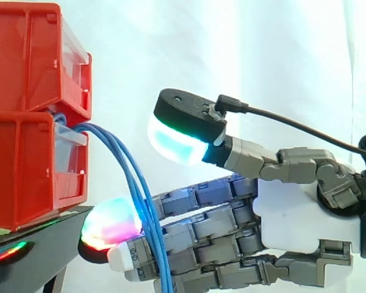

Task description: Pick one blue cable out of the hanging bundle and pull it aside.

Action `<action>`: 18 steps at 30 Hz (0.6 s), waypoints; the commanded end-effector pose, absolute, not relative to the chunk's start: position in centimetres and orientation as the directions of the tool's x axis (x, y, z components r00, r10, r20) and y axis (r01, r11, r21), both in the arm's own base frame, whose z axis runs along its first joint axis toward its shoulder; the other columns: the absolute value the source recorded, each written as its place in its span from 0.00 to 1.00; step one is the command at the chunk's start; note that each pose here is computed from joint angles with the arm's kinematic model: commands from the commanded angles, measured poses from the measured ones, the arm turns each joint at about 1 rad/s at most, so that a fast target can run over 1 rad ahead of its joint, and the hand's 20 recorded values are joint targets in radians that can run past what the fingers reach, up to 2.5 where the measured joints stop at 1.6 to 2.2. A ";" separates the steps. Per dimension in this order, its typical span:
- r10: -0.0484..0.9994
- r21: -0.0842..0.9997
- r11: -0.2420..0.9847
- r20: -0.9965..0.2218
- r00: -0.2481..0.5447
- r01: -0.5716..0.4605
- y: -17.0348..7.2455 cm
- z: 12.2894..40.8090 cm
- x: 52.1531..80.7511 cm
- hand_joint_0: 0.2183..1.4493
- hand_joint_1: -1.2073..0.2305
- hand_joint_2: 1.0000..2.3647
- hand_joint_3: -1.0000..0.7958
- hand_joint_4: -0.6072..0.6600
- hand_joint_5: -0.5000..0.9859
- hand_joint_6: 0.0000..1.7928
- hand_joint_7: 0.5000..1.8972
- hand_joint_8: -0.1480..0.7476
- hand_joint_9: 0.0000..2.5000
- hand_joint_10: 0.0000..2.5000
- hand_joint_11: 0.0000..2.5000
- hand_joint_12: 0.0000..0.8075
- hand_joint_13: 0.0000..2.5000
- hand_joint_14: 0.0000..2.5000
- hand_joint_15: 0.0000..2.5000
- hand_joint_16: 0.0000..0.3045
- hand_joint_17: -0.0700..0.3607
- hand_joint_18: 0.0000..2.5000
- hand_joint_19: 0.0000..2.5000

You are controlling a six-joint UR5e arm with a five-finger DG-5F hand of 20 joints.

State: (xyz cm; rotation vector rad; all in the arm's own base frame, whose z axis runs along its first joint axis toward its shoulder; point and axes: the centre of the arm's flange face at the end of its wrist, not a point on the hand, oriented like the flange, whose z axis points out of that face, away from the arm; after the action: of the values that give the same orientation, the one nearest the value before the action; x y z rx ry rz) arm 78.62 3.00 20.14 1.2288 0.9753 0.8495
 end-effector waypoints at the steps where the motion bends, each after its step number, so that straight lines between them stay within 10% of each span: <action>1: 0.923 0.991 0.133 -0.120 0.366 -0.010 2.6 20.1 78.6 0.26 0.45 0.00 0.32 0.74 0.29 0.28 0.36 0.44 0.25 0.00 0.00 0.44 0.11 0.00 0.04 0.18 0.44 0.03 0.16; 18: 0.930 0.998 0.057 -0.054 0.363 0.002 2.5 21.7 78.8 0.30 0.43 0.01 0.35 0.65 0.31 0.29 0.56 0.44 0.27 0.00 0.00 0.43 0.13 0.00 0.04 0.17 0.43 0.06 0.16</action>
State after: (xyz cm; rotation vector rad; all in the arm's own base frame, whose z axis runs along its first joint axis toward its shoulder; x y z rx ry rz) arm 78.80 2.44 21.22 1.3008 0.9502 0.8913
